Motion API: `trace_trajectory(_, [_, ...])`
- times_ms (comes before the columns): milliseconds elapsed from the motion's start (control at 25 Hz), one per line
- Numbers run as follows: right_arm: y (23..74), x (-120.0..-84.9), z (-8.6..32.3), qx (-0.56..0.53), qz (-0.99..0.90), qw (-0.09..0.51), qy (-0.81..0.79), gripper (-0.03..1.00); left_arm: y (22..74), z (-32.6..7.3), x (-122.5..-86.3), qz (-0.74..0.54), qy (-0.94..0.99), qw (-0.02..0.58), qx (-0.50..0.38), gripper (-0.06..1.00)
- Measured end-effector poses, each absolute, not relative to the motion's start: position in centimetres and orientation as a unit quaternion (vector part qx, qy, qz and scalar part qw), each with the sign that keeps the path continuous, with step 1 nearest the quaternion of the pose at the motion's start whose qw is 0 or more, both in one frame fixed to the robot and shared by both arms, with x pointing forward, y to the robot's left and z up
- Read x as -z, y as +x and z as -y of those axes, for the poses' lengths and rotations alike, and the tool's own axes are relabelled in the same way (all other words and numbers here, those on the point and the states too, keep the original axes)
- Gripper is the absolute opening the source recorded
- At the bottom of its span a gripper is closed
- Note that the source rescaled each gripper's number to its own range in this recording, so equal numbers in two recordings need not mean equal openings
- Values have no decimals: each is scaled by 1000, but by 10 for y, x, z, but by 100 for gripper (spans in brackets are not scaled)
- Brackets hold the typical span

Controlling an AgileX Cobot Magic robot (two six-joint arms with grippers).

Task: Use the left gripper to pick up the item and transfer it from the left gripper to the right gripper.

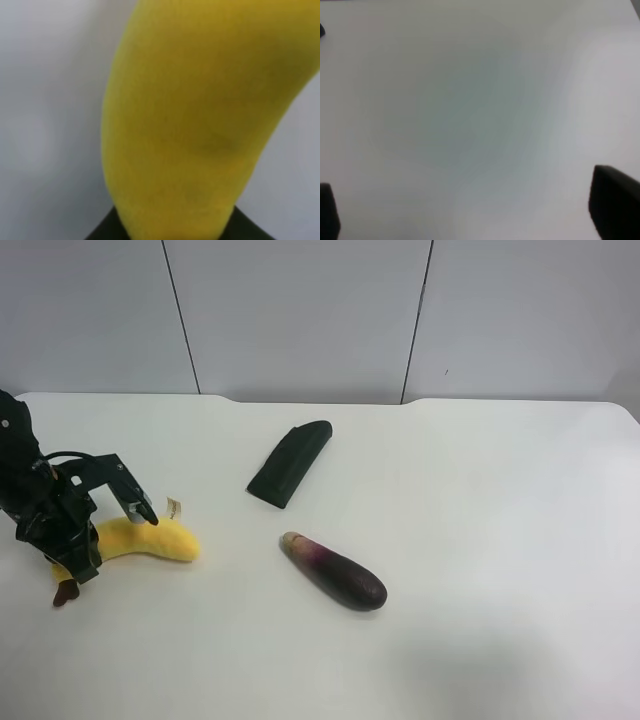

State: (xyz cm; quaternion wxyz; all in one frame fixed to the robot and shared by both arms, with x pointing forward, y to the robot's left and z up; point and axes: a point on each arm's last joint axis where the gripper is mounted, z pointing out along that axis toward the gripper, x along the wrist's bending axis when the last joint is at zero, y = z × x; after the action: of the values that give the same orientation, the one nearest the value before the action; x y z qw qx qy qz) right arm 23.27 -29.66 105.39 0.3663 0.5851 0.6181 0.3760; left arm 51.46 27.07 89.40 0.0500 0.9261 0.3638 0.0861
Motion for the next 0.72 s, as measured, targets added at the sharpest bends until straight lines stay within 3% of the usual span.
trace_trajectory(240, [233, -1054, 297, -376, -618, 366, 585, 100, 510, -240, -944, -344, 931, 81, -96, 0])
trace_trajectory(720, [233, -1054, 297, -376, -618, 366, 585, 100, 500, -133, -1021, -250, 957, 113, -94, 0])
